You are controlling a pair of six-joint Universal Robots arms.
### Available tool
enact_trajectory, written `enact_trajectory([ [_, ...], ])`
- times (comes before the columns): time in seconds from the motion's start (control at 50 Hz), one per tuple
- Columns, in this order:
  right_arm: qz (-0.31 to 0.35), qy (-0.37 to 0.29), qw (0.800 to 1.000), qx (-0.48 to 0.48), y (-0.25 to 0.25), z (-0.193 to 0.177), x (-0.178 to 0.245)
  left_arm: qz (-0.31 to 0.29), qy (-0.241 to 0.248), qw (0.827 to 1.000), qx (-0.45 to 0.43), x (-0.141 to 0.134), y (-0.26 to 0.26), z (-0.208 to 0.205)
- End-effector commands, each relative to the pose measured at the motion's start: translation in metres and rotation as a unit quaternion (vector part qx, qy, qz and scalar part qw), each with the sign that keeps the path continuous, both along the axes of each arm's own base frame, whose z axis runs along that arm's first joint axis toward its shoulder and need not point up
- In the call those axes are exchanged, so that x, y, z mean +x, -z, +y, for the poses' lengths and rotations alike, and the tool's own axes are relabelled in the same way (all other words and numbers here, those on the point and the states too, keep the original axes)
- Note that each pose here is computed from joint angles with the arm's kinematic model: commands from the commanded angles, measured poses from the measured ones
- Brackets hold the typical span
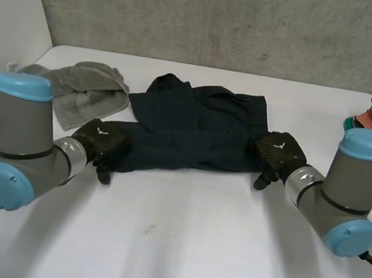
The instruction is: Fold the laundry.
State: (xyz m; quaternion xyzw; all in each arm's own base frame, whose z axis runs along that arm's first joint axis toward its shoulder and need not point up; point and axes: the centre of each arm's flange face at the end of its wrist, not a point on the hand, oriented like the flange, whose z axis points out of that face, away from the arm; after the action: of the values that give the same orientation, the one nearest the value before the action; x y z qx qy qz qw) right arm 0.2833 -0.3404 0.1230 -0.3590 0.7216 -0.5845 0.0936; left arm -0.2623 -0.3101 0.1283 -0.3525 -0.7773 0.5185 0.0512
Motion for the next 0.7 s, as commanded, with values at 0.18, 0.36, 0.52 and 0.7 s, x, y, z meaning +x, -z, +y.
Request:
enact_trajectory([
  [0.18, 0.017, 0.015, 0.995, -0.093, 0.012, -0.021, 0.018, -0.005, -0.001, 0.998, -0.055, -0.017, -0.004, -0.017],
  [0.36, -0.023, 0.029, 0.984, -0.173, -0.058, -0.029, 0.021, 0.022, 0.001, 0.990, -0.143, -0.022, -0.069, -0.026],
  [0.52, -0.103, 0.037, 0.957, -0.267, -0.183, -0.024, 0.012, 0.124, 0.002, 0.953, -0.278, -0.016, -0.214, 0.002],
  [0.7, -0.189, 0.021, 0.916, -0.352, -0.308, 0.009, 0.001, 0.263, 0.009, 0.887, -0.378, 0.004, -0.344, 0.042],
])
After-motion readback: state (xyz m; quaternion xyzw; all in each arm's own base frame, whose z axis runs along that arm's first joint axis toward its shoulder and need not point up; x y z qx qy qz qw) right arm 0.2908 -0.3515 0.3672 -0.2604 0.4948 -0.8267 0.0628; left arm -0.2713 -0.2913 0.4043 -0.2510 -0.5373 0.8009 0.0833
